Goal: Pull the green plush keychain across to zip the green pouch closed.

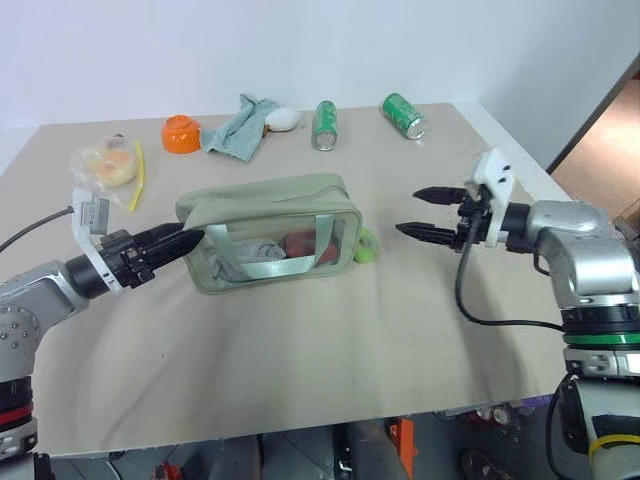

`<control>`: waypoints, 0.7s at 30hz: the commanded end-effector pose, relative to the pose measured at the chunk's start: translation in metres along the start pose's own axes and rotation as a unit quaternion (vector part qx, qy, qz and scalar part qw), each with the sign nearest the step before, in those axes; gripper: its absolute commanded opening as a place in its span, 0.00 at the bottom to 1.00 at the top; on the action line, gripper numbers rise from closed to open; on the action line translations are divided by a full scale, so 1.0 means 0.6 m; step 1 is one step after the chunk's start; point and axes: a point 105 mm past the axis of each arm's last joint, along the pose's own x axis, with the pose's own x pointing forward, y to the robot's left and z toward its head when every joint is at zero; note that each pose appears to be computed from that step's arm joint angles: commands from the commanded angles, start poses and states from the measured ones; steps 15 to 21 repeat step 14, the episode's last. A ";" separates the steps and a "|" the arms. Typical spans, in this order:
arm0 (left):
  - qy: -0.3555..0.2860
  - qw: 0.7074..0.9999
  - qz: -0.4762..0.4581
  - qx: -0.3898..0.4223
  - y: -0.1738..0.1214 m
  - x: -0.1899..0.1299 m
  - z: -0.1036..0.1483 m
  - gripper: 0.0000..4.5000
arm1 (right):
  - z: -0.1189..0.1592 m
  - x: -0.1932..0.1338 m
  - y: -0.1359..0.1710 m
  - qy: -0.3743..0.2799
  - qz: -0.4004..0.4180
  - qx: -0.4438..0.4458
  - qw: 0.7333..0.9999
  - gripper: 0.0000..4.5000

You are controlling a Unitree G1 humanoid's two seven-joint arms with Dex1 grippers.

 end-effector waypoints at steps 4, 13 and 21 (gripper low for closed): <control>-0.006 0.997 0.059 0.052 0.003 -0.058 0.008 0.80 | 0.034 -0.038 0.020 -0.066 0.003 0.045 0.997 0.89; -0.101 0.983 0.150 -0.019 0.037 -0.126 0.015 0.80 | -0.003 -0.055 0.060 -0.072 -0.032 0.118 0.990 0.89; -0.098 0.983 0.151 -0.024 0.039 -0.126 0.012 0.80 | -0.004 -0.051 0.061 -0.073 -0.033 0.120 0.990 0.89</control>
